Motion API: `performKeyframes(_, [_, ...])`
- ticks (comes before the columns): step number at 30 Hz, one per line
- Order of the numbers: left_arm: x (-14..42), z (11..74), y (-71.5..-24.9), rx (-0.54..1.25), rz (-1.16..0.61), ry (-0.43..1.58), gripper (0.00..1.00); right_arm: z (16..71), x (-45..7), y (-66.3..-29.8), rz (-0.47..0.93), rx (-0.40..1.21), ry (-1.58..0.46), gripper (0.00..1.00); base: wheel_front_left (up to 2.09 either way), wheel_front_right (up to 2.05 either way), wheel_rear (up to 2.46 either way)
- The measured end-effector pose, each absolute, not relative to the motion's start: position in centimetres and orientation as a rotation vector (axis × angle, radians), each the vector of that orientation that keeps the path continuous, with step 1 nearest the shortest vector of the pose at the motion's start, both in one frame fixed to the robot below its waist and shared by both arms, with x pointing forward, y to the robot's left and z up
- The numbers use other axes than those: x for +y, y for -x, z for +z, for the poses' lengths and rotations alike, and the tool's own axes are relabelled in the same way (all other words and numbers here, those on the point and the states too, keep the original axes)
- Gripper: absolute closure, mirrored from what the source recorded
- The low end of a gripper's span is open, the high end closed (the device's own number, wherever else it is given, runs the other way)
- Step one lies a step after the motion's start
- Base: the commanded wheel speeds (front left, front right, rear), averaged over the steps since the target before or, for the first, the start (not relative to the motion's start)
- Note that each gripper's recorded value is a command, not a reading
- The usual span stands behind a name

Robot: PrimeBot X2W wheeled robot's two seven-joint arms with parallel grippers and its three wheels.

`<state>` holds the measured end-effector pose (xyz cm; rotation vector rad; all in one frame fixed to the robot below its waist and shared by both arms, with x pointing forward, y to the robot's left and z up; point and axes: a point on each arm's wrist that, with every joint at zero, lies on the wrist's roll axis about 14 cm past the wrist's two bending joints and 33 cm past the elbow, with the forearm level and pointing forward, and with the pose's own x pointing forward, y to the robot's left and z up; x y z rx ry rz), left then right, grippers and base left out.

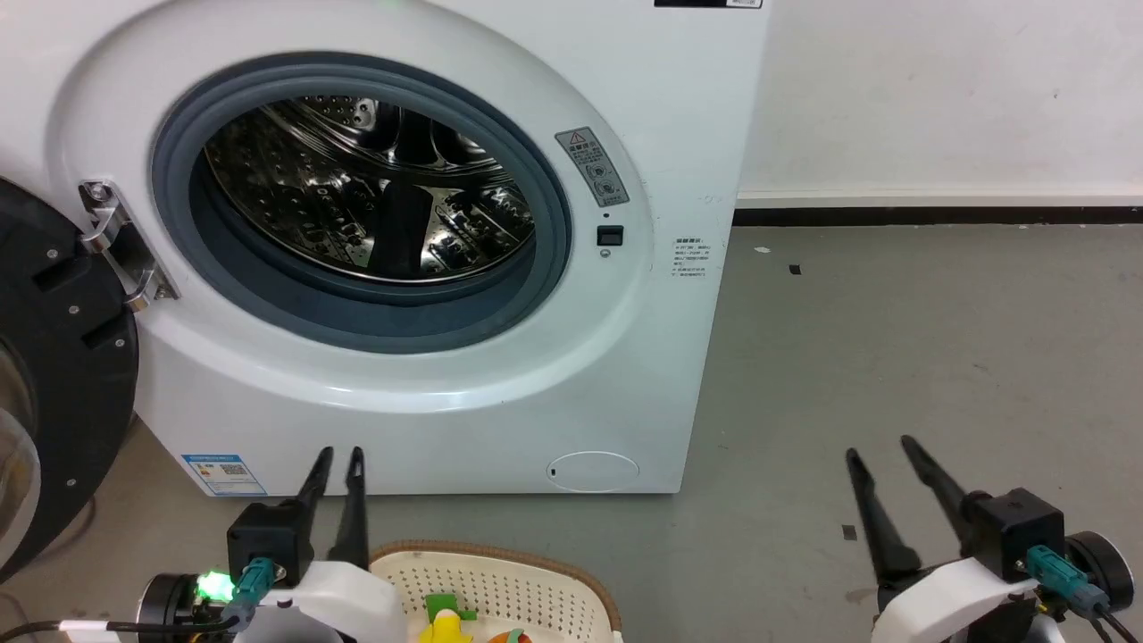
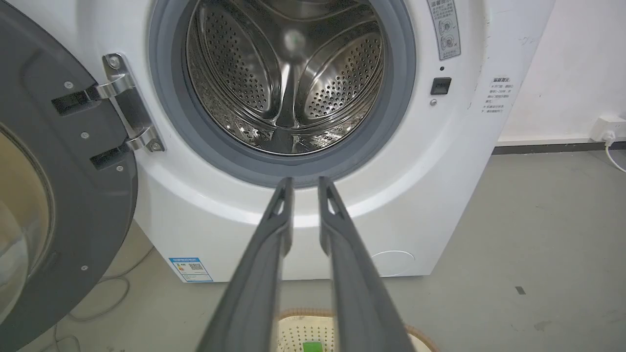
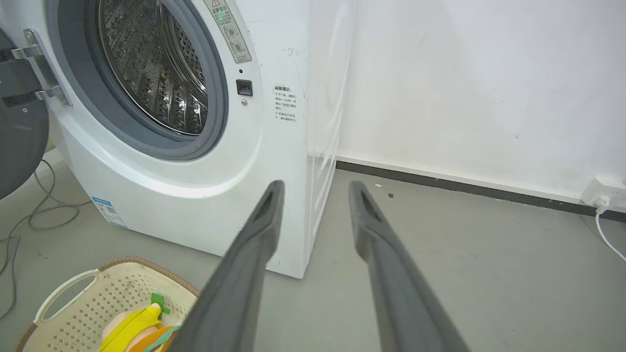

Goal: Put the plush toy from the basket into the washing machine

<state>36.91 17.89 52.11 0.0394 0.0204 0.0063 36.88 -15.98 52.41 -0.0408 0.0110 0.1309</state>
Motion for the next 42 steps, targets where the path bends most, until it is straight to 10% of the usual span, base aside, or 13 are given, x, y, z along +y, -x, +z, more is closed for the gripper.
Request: performKeyframes(42, [15.3, 45.3, -38.9, 0.177, -0.073, -0.011, 0.00, 51.1, -17.6, -37.9, 0.082, -0.001, -0.010, 0.00, 0.00, 0.00, 0.00])
